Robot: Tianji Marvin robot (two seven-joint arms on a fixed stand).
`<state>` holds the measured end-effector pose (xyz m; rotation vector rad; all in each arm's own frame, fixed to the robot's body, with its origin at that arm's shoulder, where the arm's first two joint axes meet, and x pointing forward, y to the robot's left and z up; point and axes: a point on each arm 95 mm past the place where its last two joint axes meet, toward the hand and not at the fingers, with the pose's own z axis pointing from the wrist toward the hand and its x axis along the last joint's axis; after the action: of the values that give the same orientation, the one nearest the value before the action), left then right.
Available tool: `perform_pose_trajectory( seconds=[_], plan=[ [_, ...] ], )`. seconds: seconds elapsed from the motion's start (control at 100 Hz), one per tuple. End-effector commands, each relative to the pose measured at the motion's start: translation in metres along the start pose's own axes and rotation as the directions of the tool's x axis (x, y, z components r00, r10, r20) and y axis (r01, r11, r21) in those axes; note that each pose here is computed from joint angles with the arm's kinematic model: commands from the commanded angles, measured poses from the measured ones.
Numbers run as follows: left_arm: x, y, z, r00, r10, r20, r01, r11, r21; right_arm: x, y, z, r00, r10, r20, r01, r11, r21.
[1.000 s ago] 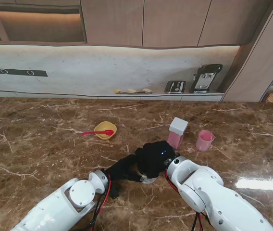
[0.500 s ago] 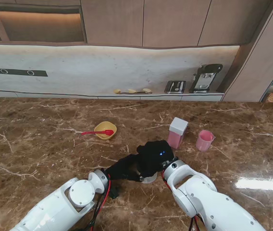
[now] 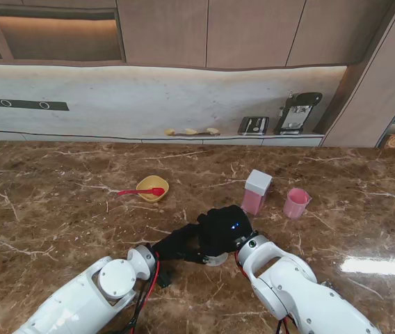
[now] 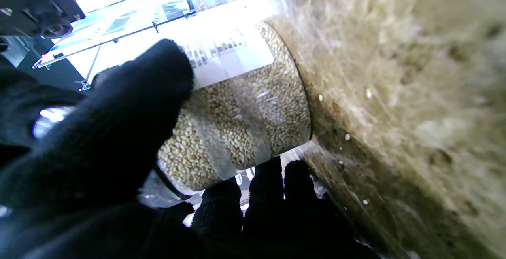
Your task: Measure grain into the airtight container
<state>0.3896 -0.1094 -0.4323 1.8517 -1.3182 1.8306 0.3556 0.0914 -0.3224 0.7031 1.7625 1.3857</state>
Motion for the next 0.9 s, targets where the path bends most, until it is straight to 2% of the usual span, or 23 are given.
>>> perform_pose_trajectory(
  seconds=[0.0, 0.17, 0.44, 0.55, 0.62, 0.78, 0.89],
  plan=[
    [-0.019, 0.015, -0.013, 0.998, 0.0, 0.058, 0.002, 0.999, -0.042, 0.004, -0.006, -0.004, 1.0, 0.017, -0.003, -0.017, 1.0, 0.027],
    [-0.019, 0.01, -0.02, 0.998, 0.022, 0.062, -0.02, 0.999, -0.031, 0.004, -0.003, -0.006, 1.0, 0.028, 0.005, -0.028, 1.0, 0.003],
    [-0.01, -0.001, -0.03, 0.997, 0.055, 0.045, -0.056, 0.998, 0.033, -0.008, 0.006, -0.01, 0.998, 0.045, 0.047, -0.04, 0.994, -0.099],
    [0.0, -0.01, -0.036, 0.996, 0.087, 0.029, -0.089, 0.994, 0.058, -0.018, 0.011, -0.017, 0.993, 0.09, 0.075, -0.08, 0.989, -0.126],
    [0.007, -0.017, -0.04, 0.994, 0.111, 0.016, -0.112, 0.991, 0.073, -0.026, 0.013, -0.022, 0.984, 0.153, 0.086, -0.14, 0.981, -0.137],
    [0.027, -0.029, -0.05, 0.983, 0.184, -0.013, -0.182, 0.978, 0.1, -0.044, 0.02, -0.039, 0.976, 0.204, 0.077, -0.191, 0.969, -0.158],
    [0.042, -0.033, -0.059, 0.976, 0.219, -0.023, -0.215, 0.969, 0.119, -0.056, 0.017, -0.05, 0.961, 0.271, 0.061, -0.257, 0.951, -0.175]
  ],
)
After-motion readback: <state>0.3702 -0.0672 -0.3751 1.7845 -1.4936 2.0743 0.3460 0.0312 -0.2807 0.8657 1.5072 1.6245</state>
